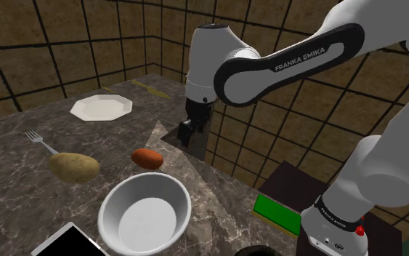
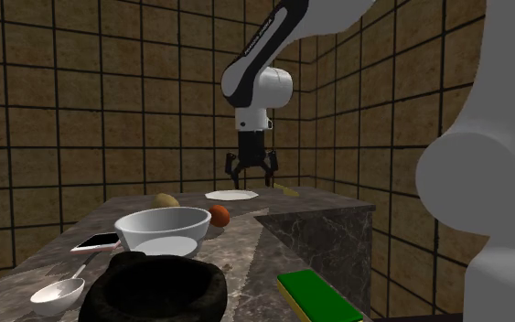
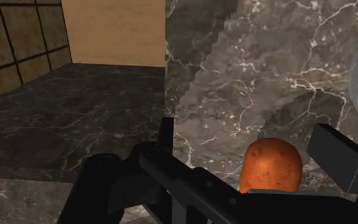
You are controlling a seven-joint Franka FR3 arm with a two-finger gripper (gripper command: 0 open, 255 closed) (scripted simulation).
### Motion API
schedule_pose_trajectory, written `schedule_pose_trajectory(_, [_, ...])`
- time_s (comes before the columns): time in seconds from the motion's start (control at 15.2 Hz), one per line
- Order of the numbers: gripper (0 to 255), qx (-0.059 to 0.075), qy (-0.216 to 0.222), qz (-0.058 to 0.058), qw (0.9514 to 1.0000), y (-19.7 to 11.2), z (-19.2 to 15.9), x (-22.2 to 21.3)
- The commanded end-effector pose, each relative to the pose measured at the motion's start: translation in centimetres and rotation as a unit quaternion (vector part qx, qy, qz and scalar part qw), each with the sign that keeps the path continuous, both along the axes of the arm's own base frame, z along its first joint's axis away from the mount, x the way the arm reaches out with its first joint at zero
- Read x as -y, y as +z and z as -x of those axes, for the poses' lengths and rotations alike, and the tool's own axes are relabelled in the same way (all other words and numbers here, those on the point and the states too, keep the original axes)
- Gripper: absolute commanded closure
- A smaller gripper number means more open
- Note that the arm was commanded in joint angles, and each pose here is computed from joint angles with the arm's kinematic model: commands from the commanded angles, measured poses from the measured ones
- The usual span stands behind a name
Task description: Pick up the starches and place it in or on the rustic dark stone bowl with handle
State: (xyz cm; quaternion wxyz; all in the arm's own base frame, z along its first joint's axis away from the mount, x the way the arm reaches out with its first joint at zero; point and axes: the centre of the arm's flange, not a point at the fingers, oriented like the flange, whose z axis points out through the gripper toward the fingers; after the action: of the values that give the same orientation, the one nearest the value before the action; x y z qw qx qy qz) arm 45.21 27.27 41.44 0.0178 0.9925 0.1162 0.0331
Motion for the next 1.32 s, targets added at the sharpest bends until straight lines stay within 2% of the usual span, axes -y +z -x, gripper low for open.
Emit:
schedule_pose_trajectory(0.0, [0, 0.006, 0.002, 0.0, 1.0, -1.1, -1.1, -1.8])
schedule_pose_trajectory(0.59, [0, 0.032, 0.015, 0.003, 0.9994, -6.0, -6.4, -10.5])
schedule_pose_trajectory(1.06, [0, 0.032, 0.015, 0.003, 0.9994, -9.6, -6.9, -10.3])
schedule_pose_trajectory(1.25, [0, 0.032, 0.015, 0.003, 0.9994, -9.9, -6.9, -10.3])
